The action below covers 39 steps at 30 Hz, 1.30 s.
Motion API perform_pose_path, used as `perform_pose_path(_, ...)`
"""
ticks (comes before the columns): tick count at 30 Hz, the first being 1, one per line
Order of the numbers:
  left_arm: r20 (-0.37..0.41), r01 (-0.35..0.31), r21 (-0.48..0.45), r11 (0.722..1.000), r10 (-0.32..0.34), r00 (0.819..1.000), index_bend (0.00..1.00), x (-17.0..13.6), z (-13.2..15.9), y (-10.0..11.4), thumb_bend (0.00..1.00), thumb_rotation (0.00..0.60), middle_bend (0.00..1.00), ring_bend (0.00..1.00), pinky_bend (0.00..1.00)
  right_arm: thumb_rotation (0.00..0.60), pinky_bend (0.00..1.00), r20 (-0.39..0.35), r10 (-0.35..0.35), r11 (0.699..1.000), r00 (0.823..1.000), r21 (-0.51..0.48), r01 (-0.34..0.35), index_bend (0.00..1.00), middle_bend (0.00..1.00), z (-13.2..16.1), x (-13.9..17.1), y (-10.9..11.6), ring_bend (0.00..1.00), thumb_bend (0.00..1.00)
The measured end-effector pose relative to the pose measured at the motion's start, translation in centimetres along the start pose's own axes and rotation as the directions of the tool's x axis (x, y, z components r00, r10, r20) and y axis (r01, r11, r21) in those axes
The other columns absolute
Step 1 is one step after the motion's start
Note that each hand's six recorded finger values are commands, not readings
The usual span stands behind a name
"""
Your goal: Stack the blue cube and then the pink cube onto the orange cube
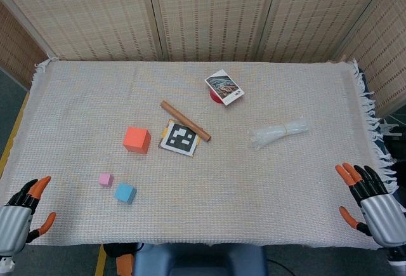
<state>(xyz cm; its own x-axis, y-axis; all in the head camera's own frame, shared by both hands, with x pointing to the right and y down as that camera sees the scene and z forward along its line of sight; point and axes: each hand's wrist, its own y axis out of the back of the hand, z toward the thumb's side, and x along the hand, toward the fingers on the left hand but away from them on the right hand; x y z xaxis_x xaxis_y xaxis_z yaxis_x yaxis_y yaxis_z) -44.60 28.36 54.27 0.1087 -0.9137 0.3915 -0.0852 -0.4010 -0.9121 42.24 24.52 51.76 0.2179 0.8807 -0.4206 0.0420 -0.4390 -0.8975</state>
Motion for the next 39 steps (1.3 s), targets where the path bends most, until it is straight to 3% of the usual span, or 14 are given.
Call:
perform_pose_path(5,0.043,0.017,0.003,1.0,-0.017,0.999,0.02,-0.1,0.9,-0.5,0.35,0.6,0.14,0.09,0.32,0.6,0.0,0.03,-0.026,0.999,0.999,0.019,0.026,0.0,0.0,-0.5,0.2,1.0,0.0,0.24)
perform_pose_path(8,0.115,0.048,0.001,0.999,-0.048,0.992,0.0,-0.1,2.3,-1.4,0.37,0.6,0.19,0.12,0.41,0.6,0.0,0.042,-0.024,0.999,0.999,0.026,0.023,0.0,0.0,-0.9,0.4,1.2,0.0,0.24)
perform_pose_path(10,0.172,0.085,0.008,0.996,-0.086,0.981,0.0,0.2,3.5,-2.4,0.38,0.6,0.34,0.28,0.55,0.6,0.0,0.051,-0.027,0.999,0.998,0.038,0.025,0.0,0.0,-1.1,0.4,1.2,0.0,0.24)
perform_pose_path(13,0.228,0.139,0.055,0.989,-0.148,0.962,0.0,0.8,4.8,-3.8,0.38,0.6,0.71,0.65,0.86,0.6,0.0,0.067,-0.039,0.998,0.997,0.06,0.035,0.0,0.0,-1.2,0.2,1.3,0.0,0.24)
perform_pose_path(16,0.276,0.164,0.122,0.979,-0.192,0.942,0.0,1.6,6.2,-5.1,0.38,0.6,0.96,0.88,1.0,0.6,0.0,0.07,-0.024,0.998,0.997,0.056,0.02,0.0,0.0,-1.2,0.1,1.0,0.0,0.24)
perform_pose_path(18,0.303,0.189,0.164,0.968,-0.232,0.924,0.01,2.3,7.1,-6.1,0.38,0.6,1.0,0.96,1.0,0.6,0.0,0.072,-0.01,0.998,0.997,0.058,0.006,0.0,0.0,-1.1,0.0,0.8,0.0,0.24)
perform_pose_path(22,0.331,0.215,0.245,0.945,-0.29,0.898,0.07,4.1,8.7,-7.9,0.38,0.6,1.0,1.0,1.0,0.6,0.0,0.078,0.024,0.998,0.997,0.06,-0.029,0.0,0.0,-1.1,-0.4,0.1,0.0,0.24)
perform_pose_path(27,0.346,0.143,0.304,0.942,-0.249,0.905,0.11,6.8,10.0,-8.5,0.38,0.6,1.0,1.0,1.0,0.6,0.0,0.102,0.079,0.994,0.992,0.061,-0.085,0.0,0.0,-1.5,-0.6,-0.4,0.0,0.24)
perform_pose_path(39,0.308,0.199,0.406,0.892,-0.339,0.889,0.2,9.5,9.8,-11.2,0.38,0.6,1.0,1.0,1.0,0.6,0.0,0.113,0.097,0.994,0.989,0.033,-0.102,0.0,0.0,-1.7,-0.4,0.1,0.0,0.24)
